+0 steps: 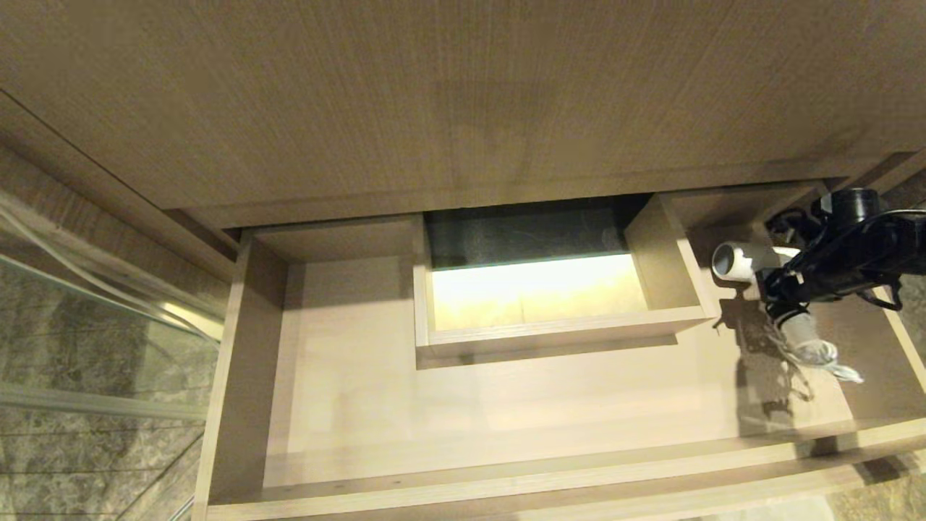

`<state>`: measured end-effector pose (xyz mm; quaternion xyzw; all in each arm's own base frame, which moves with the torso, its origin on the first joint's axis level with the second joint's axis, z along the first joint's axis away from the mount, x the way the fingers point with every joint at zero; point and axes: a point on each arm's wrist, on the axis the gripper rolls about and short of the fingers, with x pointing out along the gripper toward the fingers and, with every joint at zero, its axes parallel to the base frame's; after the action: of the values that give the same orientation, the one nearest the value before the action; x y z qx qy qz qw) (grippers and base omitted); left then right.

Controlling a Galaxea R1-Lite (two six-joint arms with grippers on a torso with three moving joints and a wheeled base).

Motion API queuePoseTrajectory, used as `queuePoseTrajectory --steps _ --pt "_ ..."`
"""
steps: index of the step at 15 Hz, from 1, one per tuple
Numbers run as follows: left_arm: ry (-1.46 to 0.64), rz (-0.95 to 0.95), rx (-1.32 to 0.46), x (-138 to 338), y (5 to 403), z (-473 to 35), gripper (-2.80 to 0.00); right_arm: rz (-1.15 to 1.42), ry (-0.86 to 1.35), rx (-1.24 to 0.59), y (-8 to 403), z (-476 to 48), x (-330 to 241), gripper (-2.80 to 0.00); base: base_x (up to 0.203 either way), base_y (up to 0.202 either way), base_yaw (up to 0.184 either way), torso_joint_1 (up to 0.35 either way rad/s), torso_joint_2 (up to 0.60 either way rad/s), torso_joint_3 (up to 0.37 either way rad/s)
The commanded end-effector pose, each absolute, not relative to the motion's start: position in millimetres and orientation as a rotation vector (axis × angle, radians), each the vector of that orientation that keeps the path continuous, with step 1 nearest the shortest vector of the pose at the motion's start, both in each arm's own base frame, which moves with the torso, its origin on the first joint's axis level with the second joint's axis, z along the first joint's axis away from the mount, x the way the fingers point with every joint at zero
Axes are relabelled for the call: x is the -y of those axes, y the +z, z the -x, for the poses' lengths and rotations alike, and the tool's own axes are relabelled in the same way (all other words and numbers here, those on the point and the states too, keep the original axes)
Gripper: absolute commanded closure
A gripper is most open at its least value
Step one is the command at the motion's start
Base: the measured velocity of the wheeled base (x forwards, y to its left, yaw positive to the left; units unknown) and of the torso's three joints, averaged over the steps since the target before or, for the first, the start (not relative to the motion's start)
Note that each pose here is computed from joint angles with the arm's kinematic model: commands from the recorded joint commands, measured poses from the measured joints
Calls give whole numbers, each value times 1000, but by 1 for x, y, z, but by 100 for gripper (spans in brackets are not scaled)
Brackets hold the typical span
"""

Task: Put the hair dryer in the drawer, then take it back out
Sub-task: Take the hairdryer out, then place it on the countertop

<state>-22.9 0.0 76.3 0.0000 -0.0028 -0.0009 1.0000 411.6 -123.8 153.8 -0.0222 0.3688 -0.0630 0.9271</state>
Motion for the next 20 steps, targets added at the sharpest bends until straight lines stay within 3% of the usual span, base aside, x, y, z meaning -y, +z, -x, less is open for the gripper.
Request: queuePoseTrajectory --steps 1,7,14,20 --pt "-2 0 6 0 76 23 0 62 -134 -698 198 -382 115 0 0 0 0 0 0 0" --pt "-2 0 6 0 76 23 0 181 -124 -607 255 -317 95 0 0 0 0 0 0 0" --pt "-2 0 6 0 76 23 0 287 -119 -549 324 -183 55 0 0 0 0 0 0 0" --pt "-2 0 6 0 76 23 0 336 -169 -317 347 -75 21 0 0 0 0 0 0 0"
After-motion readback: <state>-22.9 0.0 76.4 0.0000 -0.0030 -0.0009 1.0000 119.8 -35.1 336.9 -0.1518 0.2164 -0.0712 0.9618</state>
